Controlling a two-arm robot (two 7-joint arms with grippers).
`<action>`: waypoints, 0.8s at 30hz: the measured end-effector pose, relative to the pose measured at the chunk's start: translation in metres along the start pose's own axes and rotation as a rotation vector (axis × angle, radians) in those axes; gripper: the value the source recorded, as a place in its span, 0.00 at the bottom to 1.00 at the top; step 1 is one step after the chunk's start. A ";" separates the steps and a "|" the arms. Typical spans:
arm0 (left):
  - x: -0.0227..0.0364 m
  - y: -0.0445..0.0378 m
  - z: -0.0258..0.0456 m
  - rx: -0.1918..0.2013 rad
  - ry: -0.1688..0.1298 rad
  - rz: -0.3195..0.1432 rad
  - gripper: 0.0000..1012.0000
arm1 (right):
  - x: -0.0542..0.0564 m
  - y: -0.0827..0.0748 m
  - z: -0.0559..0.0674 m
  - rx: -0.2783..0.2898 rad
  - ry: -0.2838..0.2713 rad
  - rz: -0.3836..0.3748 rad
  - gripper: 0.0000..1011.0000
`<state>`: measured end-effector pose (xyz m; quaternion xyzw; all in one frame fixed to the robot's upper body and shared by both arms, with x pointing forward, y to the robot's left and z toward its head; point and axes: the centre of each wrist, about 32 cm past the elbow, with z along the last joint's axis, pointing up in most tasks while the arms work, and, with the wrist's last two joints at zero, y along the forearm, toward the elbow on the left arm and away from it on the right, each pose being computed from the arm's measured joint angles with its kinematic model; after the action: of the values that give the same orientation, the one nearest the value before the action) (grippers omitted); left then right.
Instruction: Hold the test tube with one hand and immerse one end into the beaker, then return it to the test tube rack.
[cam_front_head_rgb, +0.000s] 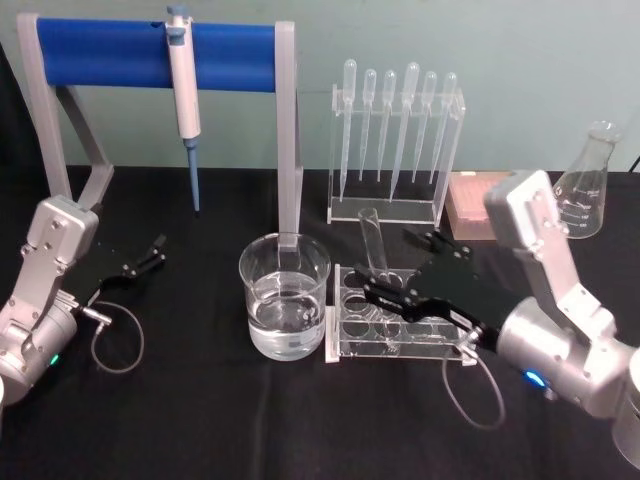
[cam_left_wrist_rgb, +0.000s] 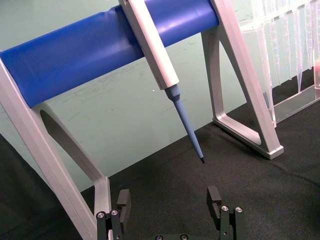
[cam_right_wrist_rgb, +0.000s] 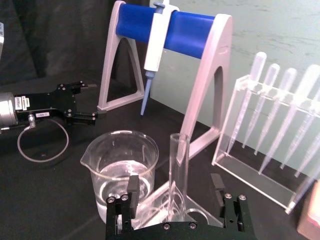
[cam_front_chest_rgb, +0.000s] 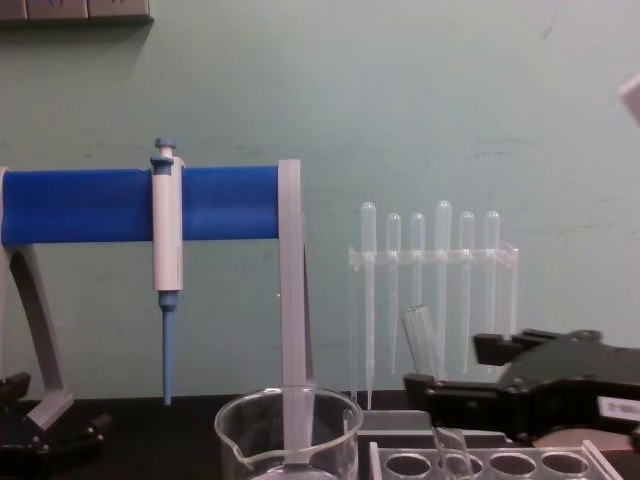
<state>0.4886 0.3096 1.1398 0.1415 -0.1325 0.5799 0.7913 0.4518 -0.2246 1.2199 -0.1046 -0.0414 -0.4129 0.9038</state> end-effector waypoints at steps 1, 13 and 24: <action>0.0000 0.0000 0.0000 0.000 0.000 0.000 0.99 | 0.000 -0.003 0.000 -0.001 0.002 -0.004 0.88; 0.0000 0.0000 0.0000 0.000 0.000 0.000 0.99 | 0.002 -0.036 -0.009 0.009 0.057 -0.171 0.99; 0.0000 0.0000 0.0000 0.000 0.000 0.000 0.99 | 0.013 -0.024 -0.043 0.049 0.070 -0.455 0.99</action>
<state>0.4886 0.3096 1.1398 0.1415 -0.1325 0.5799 0.7913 0.4414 -0.2594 1.1835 -0.0563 -0.0423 -0.6082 0.7906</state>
